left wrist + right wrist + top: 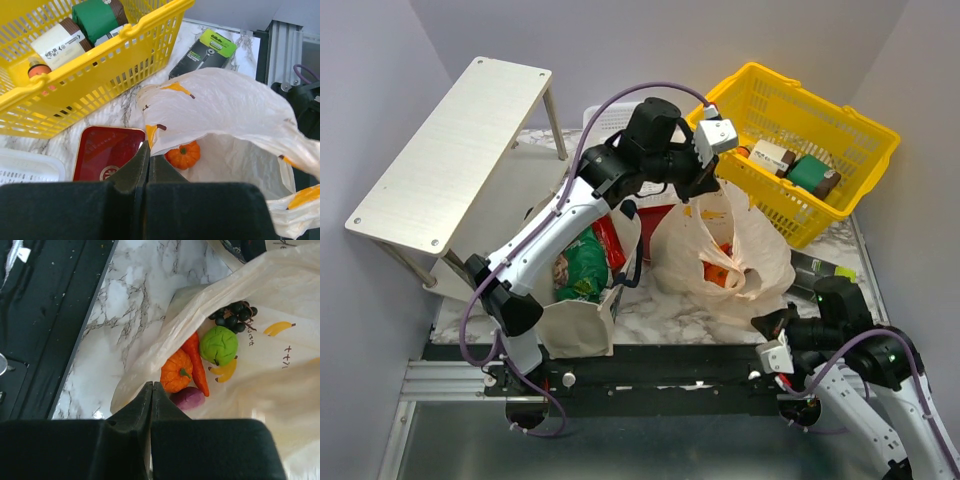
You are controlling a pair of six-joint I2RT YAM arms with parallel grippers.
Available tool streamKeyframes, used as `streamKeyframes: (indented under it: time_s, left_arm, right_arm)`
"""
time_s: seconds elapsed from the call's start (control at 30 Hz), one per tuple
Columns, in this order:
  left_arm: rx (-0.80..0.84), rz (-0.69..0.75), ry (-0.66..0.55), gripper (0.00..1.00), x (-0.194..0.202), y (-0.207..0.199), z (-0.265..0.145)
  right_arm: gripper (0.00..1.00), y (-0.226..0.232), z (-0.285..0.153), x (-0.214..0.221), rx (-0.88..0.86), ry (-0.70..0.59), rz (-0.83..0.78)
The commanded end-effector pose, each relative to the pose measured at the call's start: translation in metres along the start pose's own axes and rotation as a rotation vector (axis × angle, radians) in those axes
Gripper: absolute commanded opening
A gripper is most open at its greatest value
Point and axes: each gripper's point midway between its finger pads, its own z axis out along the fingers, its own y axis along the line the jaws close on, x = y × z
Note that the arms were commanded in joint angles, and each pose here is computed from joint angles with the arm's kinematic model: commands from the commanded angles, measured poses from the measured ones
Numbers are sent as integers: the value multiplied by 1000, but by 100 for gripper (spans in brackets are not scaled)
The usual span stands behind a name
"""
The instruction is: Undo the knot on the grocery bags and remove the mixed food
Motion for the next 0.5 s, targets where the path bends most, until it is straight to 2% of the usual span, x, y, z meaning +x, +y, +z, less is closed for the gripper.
streamKeyframes:
  time_s: [0.0, 0.1, 0.3, 0.47]
  left_arm:
    - [40, 37, -84, 0, -30, -29, -24]
    - [82, 9, -64, 0, -20, -41, -20]
    - [118, -35, -35, 0, -8, -51, -11]
    - [125, -74, -11, 1, 2, -51, -5]
  right_arm:
    - [8, 34, -4, 0, -92, 16, 47]
    - [9, 8, -7, 6, -1, 58, 137]
    - [12, -53, -15, -18, 152, -44, 234]
    - [13, -70, 0, -10, 125, -51, 365]
